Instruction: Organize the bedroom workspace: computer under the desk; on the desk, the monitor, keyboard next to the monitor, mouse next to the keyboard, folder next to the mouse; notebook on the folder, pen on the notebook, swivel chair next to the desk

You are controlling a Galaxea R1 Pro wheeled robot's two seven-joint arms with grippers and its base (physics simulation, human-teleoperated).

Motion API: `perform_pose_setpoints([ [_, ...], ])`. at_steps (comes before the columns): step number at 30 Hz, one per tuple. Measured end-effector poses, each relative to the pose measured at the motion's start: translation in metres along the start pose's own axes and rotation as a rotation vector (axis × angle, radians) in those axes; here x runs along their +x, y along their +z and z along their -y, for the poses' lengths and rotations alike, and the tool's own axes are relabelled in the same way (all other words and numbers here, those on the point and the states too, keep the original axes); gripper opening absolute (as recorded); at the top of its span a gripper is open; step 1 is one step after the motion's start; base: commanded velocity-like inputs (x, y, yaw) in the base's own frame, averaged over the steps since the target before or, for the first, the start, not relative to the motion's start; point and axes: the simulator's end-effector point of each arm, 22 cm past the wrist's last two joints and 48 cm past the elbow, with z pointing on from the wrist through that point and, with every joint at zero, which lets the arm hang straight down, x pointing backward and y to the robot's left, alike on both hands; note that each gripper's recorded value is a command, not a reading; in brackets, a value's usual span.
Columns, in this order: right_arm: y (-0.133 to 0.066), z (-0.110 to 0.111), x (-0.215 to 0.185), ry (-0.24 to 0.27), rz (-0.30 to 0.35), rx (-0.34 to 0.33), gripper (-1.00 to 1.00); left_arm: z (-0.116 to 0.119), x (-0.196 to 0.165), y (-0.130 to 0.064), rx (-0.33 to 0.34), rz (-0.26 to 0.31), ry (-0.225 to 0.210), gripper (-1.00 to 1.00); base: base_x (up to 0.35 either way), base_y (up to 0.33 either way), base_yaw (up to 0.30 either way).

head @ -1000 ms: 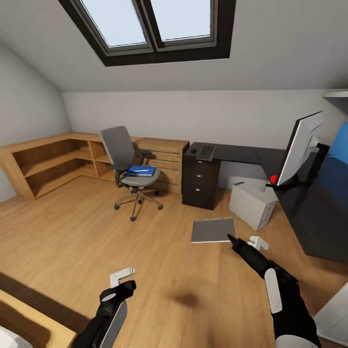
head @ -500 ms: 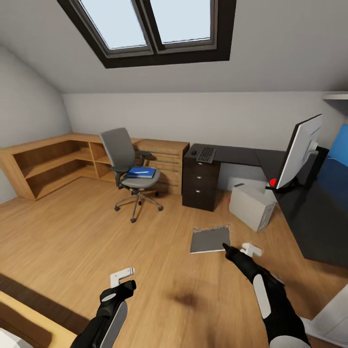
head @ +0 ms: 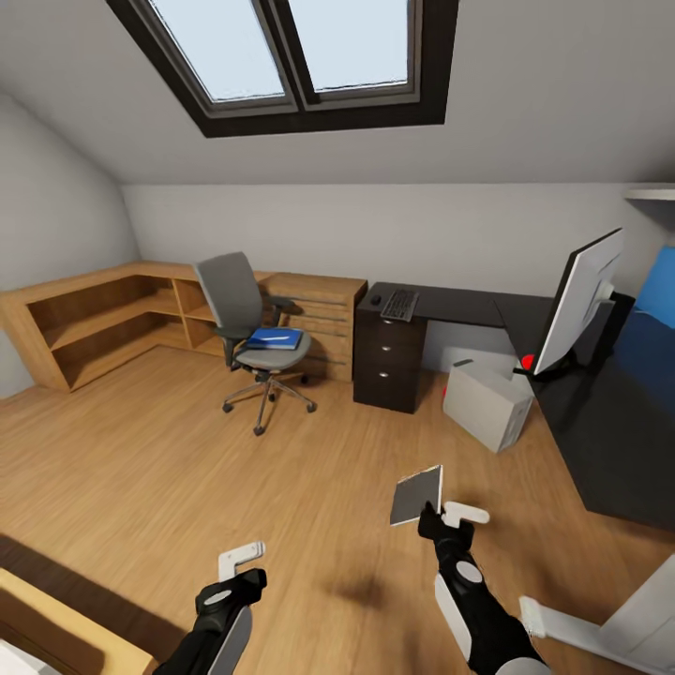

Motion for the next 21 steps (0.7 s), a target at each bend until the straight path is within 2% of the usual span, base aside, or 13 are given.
perform_pose_setpoints([
  [3,-0.003,0.004,0.004,-0.011,0.009,0.029,-1.0,0.002,-0.001,-0.003,-0.001,0.013,-0.011,1.0,0.0,0.0,0.0],
  [8,-0.011,0.007,-0.009,0.004,0.106,0.046,-1.0,0.008,0.004,-0.009,0.002,0.005,-0.015,1.0,0.0,0.0,0.0],
  [11,-0.019,0.009,-0.007,0.016,0.149,0.052,-1.0,0.008,0.017,-0.011,-0.004,-0.025,0.004,1.0,0.0,0.0,0.0],
  [14,-0.027,0.012,0.008,0.015,0.139,0.058,-1.0,0.005,0.036,-0.012,-0.015,-0.065,0.029,1.0,0.0,0.0,0.0],
  [15,-0.035,0.013,0.031,0.0,0.107,0.054,-1.0,0.003,0.046,-0.012,-0.022,-0.088,0.038,1.0,0.0,0.0,0.0],
  [21,-0.058,0.02,0.058,-0.005,0.087,0.06,-1.0,-0.005,0.064,-0.018,-0.04,-0.134,0.058,1.0,0.0,0.0,0.0],
])
